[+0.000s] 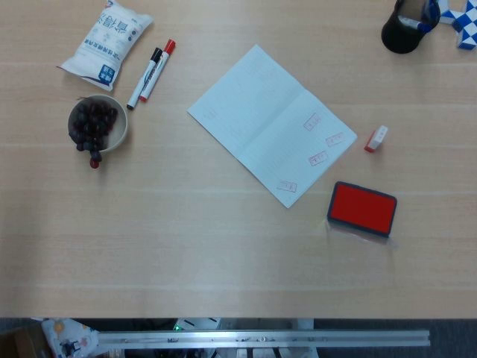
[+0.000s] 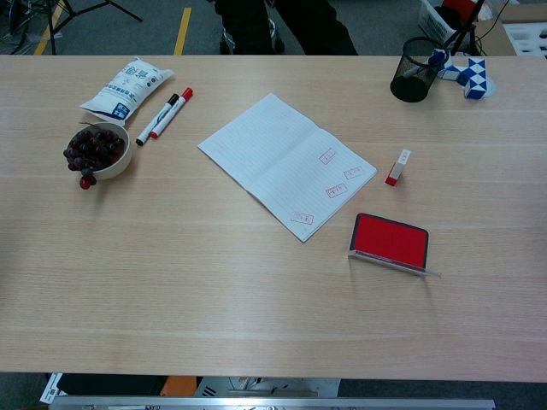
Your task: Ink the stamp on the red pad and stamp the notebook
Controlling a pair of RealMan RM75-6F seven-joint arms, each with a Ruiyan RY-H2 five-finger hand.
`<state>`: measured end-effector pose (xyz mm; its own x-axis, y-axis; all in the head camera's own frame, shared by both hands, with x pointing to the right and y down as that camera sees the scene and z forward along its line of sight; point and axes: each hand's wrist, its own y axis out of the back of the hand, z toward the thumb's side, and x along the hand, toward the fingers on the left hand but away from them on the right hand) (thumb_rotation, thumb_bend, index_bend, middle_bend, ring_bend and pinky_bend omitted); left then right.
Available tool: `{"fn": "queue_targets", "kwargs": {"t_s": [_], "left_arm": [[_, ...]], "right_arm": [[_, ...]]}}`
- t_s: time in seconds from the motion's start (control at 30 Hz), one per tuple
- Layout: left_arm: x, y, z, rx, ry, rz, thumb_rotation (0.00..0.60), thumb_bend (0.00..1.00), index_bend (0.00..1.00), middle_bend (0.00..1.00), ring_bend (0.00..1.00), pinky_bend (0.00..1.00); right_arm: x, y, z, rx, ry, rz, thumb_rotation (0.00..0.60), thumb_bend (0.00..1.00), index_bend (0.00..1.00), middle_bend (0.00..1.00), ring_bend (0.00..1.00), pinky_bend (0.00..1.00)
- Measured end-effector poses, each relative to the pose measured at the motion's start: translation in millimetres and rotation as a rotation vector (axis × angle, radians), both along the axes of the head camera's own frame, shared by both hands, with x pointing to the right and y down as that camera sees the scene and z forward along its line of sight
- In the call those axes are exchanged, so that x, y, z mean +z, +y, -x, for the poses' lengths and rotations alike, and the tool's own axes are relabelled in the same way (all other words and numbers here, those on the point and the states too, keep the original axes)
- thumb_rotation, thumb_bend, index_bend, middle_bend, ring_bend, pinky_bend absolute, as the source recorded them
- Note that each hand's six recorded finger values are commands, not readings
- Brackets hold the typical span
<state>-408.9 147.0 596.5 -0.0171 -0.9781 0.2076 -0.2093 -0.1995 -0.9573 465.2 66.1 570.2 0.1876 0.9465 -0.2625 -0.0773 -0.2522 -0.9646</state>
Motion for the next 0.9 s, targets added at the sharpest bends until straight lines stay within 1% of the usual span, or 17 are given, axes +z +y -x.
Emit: {"fn": "queue_targets", "kwargs": {"t_s": [0.13,0.3,0.57,0.7,0.8,0.9], "left_arm": [[0,1,1,-0.003,-0.002,0.004,0.600,0.22,0.13,0.13,0.15,0.14],[-1,3,1,-0.004,0.001,0.001,0.600,0.22,0.13,0.13,0.15,0.14],[0,1,-1,0.003,0.002,0.002,0.600,0.22,0.13,0.13,0.15,0.14],[0,1,-1,0.000,-0.001,0.006,0.600,0.22,0.13,0.13,0.15,0.14],[0,2,-1,0.001,-0.002,0.007,0.600,0.22,0.13,0.13,0.15,0.14],[0,1,-1,-0.001,-0.002,0.006,0.600,0.22,0.13,0.13,0.15,0.14]], "right_arm": [[0,0,5,-0.019,-0.024,0.004,0.600,0.29,0.52,0.42,0.34,0.32],[1,-3,9,-0.036,-0.030,0.007,0.600,0.29,0.52,0.42,0.34,0.32],[2,-15,17,-0.063,-0.017,0.016,0.600,0.29,0.52,0.42,0.34,0.32],[11,-28,27,-0.095,0.003,0.047,0.600,0.29,0.52,0.42,0.34,0.32],[20,-42,39,-0.127,0.015,0.072,0.600,0.29,0.52,0.42,0.34,0.32],[29,-56,56,-0.175,0.023,0.081,0.600,0.29,0.52,0.42,0.34,0.32]]}}
